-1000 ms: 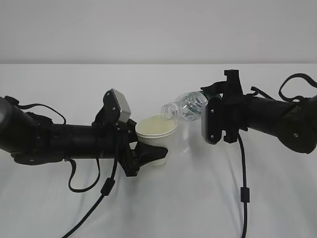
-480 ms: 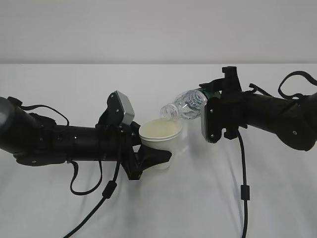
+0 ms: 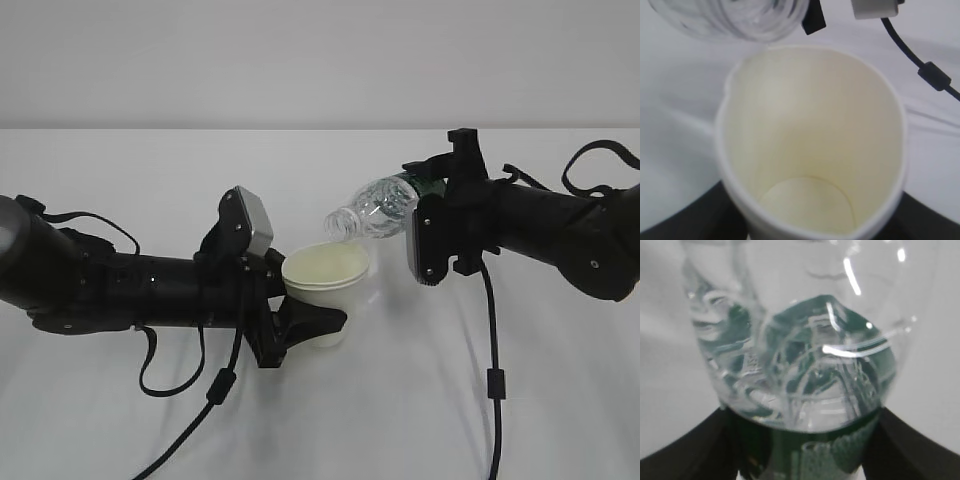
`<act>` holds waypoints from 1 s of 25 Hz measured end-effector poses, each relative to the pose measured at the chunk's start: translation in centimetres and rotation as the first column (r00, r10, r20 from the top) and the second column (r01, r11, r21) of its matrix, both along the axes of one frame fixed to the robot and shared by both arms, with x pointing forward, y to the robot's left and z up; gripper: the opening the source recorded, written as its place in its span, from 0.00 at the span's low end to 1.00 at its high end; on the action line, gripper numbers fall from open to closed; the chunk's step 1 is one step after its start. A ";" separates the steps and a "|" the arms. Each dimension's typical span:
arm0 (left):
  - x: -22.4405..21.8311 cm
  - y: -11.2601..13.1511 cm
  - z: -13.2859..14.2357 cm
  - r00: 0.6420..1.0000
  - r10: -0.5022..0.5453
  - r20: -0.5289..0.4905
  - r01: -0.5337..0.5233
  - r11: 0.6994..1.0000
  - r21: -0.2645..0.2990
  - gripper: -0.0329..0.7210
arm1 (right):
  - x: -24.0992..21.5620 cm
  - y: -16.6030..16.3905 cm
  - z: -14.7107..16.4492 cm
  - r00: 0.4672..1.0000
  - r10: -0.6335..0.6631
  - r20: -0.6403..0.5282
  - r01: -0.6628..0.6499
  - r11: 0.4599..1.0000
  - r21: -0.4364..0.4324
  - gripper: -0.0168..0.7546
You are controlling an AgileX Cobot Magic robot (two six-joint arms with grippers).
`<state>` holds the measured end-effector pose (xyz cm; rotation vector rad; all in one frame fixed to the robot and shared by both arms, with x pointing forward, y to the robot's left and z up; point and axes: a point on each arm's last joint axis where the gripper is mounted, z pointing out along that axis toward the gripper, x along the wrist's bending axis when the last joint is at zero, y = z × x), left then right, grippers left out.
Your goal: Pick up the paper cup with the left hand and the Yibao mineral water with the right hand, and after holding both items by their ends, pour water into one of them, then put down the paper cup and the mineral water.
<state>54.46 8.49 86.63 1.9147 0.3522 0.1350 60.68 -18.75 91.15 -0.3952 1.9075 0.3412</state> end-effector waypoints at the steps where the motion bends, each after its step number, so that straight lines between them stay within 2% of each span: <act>1: 0.0 0.0 0.0 1.000 0.001 0.000 -0.001 1.000 0.002 0.59 | 0.0 0.0 0.0 1.000 0.001 0.001 -0.001 1.000 -0.002 0.64; 8: 0.1 0.2 -0.3 1.000 0.021 -0.006 -0.021 0.999 0.030 0.59 | 0.0 0.0 0.1 1.000 0.006 0.015 -0.006 1.000 -0.009 0.64; 13: 0.4 0.3 -0.3 0.998 0.054 -0.014 -0.053 0.998 0.034 0.59 | 0.0 0.0 0.1 1.000 0.010 0.020 -0.010 1.000 -0.017 0.64; 25: 0.4 0.3 -0.3 0.998 0.058 -0.015 -0.057 0.998 0.033 0.58 | 0.6 0.2 0.8 0.997 0.036 0.063 -0.033 0.998 -0.055 0.64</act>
